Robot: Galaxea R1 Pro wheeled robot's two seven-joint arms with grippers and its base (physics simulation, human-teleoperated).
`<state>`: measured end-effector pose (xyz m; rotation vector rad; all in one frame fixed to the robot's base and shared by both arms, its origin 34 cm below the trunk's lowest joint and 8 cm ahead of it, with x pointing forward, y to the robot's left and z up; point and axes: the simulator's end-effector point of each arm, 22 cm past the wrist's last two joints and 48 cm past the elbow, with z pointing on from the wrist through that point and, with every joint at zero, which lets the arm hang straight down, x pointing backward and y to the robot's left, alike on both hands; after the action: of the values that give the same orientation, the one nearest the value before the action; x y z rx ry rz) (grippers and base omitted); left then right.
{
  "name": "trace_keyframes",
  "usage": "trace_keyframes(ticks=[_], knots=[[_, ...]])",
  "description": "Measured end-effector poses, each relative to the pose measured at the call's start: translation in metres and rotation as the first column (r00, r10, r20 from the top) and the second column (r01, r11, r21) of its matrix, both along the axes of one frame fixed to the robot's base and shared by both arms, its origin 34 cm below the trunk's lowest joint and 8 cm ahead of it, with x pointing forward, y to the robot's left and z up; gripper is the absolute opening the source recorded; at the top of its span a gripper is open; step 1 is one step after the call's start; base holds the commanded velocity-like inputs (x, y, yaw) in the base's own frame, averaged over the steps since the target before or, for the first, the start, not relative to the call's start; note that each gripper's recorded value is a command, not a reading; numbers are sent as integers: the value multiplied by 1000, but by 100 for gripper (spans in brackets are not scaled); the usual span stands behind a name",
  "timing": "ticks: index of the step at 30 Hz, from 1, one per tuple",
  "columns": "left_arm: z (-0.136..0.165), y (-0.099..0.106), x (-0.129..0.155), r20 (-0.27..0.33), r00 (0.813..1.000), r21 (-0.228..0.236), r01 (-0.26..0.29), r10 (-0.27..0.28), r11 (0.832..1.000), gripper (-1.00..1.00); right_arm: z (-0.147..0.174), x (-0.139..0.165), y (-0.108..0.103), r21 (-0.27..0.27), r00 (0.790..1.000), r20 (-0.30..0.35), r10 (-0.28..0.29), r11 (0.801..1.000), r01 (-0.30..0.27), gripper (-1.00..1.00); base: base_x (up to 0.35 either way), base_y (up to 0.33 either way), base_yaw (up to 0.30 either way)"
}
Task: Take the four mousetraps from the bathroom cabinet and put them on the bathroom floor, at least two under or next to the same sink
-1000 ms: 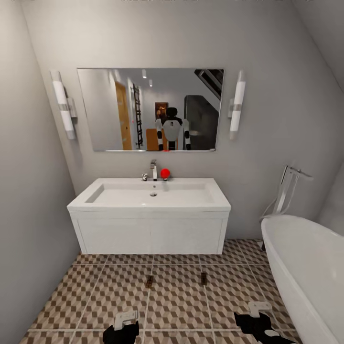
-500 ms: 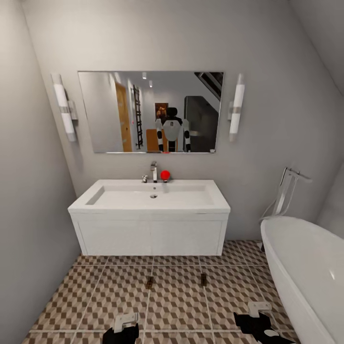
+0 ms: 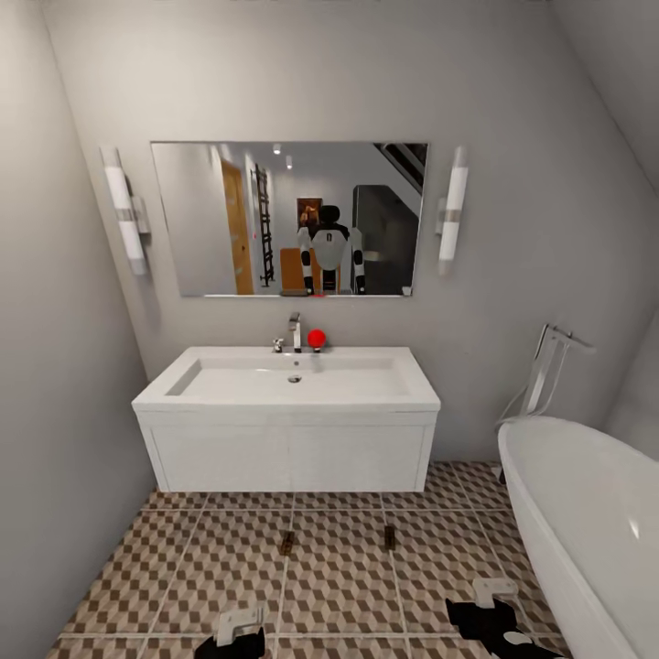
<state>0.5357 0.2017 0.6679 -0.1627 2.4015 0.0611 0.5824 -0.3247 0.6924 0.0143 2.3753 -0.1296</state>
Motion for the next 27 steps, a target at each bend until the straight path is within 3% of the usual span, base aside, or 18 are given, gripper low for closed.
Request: trace_keyframes(ticks=[27], knots=[[27, 0, -11, -5, 1000, 1, -2, 2, 1000, 100, 28, -7, 1, 2, 1000, -2, 1, 1000, -1, 100, 0, 0, 0]])
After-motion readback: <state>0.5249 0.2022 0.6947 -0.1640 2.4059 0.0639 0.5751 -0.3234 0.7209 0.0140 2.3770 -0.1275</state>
